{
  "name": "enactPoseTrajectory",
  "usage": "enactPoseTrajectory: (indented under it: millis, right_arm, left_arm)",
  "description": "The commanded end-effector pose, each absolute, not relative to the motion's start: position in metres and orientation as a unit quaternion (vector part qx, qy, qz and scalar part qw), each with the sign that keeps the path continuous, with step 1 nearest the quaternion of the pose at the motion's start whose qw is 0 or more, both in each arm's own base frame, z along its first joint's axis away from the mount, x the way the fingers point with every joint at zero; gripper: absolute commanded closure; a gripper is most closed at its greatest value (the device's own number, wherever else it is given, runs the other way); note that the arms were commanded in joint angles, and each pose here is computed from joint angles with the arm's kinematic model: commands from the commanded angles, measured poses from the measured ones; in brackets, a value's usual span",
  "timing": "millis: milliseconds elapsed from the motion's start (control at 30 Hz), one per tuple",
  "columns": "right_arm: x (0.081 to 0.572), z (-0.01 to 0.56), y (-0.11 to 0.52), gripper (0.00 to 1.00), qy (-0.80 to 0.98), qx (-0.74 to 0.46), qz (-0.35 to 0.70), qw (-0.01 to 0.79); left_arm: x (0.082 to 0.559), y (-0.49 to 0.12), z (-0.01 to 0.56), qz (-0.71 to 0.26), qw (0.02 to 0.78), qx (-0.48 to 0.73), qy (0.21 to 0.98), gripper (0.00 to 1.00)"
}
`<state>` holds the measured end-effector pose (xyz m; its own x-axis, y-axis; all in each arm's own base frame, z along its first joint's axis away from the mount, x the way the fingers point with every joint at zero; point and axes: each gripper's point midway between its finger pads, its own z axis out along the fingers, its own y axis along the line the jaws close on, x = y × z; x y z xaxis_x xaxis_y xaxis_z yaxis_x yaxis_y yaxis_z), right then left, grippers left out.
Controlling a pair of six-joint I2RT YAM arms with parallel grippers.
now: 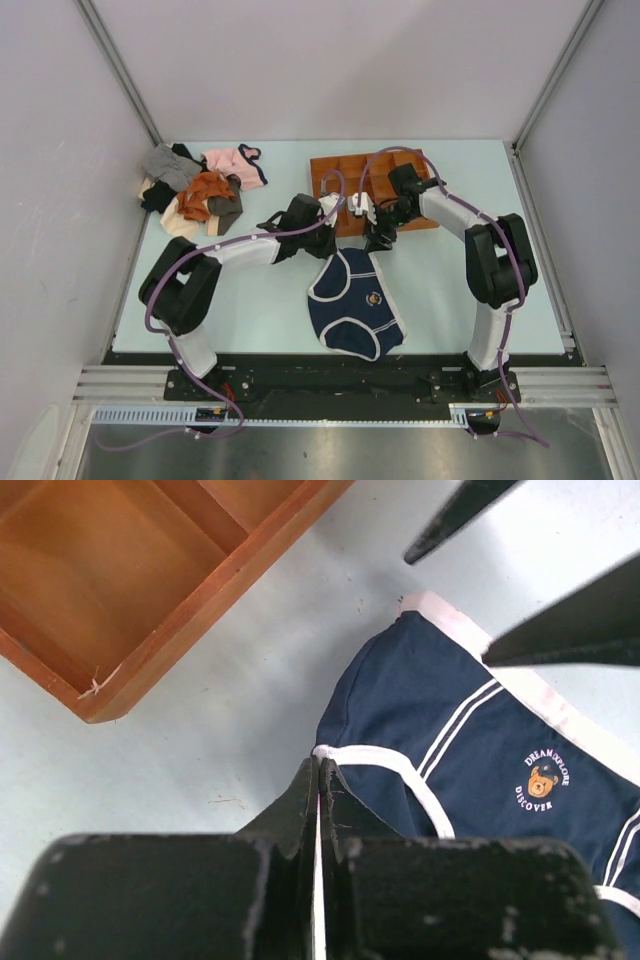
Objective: Roll the underwear
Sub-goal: Fold the underwear at the center of the board.
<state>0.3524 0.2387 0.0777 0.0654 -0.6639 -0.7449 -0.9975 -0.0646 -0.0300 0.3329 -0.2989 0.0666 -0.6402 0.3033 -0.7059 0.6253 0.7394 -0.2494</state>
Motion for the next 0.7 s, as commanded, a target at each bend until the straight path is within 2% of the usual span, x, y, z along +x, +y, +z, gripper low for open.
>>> enactPoseTrajectory:
  millis: [0,333,667]
  right_arm:
    - [0.355,0.075,0.244,0.47,0.592,-0.692,0.304,0.280]
    - [0.359,0.058,0.246,0.52,0.594,-0.697,0.313,0.253]
    - [0.364,0.036,0.244,0.52,0.603,-0.717,0.261,0.233]
  left_arm:
    - [0.332,-0.305,0.080,-0.264,0.347,0.289,0.852,0.99]
    - [0.322,-0.310,0.081,-0.296,0.349,0.296,0.839,1.00]
    - [0.322,-0.305,0.069,-0.302,0.342,0.267,0.849,1.00]
